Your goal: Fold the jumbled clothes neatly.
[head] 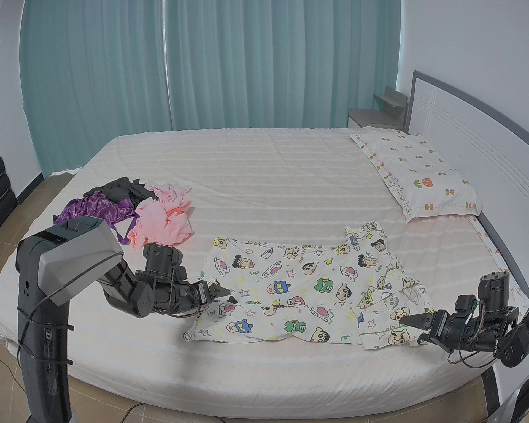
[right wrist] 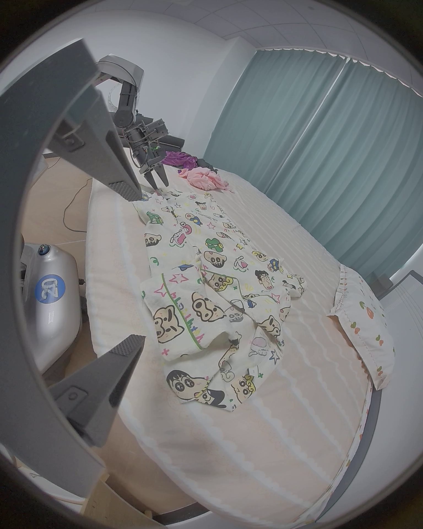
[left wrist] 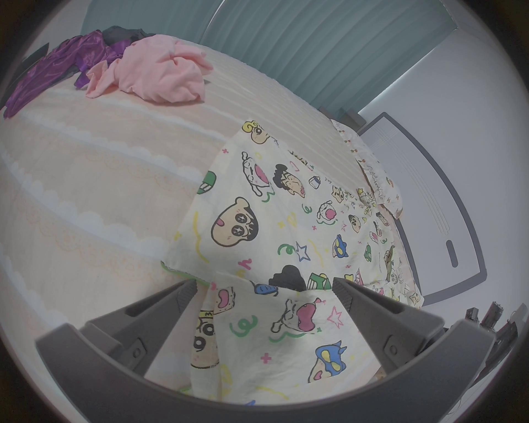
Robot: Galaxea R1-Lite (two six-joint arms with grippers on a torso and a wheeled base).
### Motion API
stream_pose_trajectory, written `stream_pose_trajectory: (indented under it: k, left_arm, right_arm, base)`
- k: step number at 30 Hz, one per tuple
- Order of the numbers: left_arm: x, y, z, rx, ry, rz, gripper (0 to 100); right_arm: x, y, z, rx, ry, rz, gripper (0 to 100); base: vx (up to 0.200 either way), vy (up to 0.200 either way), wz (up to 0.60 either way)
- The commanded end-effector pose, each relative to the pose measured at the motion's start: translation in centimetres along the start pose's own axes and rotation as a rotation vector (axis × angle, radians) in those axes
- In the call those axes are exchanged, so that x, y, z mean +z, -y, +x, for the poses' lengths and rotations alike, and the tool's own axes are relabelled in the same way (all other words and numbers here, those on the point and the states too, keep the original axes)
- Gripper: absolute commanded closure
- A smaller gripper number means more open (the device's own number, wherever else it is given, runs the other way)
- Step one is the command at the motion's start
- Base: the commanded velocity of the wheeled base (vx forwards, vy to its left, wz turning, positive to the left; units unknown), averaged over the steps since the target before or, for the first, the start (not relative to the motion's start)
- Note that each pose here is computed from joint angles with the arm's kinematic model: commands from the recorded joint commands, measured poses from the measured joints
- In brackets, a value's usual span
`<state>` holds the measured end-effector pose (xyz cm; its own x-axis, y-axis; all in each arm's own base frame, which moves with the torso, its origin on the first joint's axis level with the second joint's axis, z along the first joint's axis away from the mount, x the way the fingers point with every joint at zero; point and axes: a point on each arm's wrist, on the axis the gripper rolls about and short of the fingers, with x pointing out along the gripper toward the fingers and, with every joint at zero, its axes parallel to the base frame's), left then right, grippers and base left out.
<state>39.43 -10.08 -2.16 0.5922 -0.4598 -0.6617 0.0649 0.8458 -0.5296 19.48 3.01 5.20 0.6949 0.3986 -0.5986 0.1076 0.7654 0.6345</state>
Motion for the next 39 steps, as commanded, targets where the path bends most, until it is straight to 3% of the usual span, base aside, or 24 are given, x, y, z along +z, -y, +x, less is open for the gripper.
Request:
stream_pose_trajectory:
  k: [1, 3, 4, 20, 34, 39]
  left_arm:
    - [-0.1, -0.3, 0.5, 0.003, -0.005, -0.002, 0]
    - [-0.1, -0.2, 0.6, 0.002, -0.006, -0.003, 0]
    - [-0.2, -0.3, 0.7, 0.003, -0.009, -0.004, 100]
    - [0.3, -1.4, -0.4, 0.056, 0.019, -0.030, 100]
    - [1.4, -0.4, -3.1, 0.078, 0.084, -0.030, 100]
    - [1.4, 0.0, -4.4, 0.077, 0.093, -0.028, 100]
  right_arm:
    - [-0.1, 0.0, 0.0, 0.000, -0.004, 0.000, 0]
    - [-0.1, 0.0, 0.0, -0.002, -0.003, 0.000, 0]
    - [-0.1, 0.0, 0.0, -0.002, -0.003, 0.000, 0]
    - [0.3, 0.1, 0.3, -0.009, 0.012, -0.003, 0]
    - [1.8, 1.5, 3.6, -0.066, 0.184, -0.024, 0]
    - [4.3, 2.7, 5.2, -0.103, 0.244, -0.110, 0]
  base:
    - [0.000, 0.000, 0.00]
    - [0.000, 0.000, 0.00]
    - [0.000, 0.000, 0.00]
    - [0.000, 0.000, 0.00]
    - [0.000, 0.000, 0.00]
    - [0.000, 0.000, 0.00]
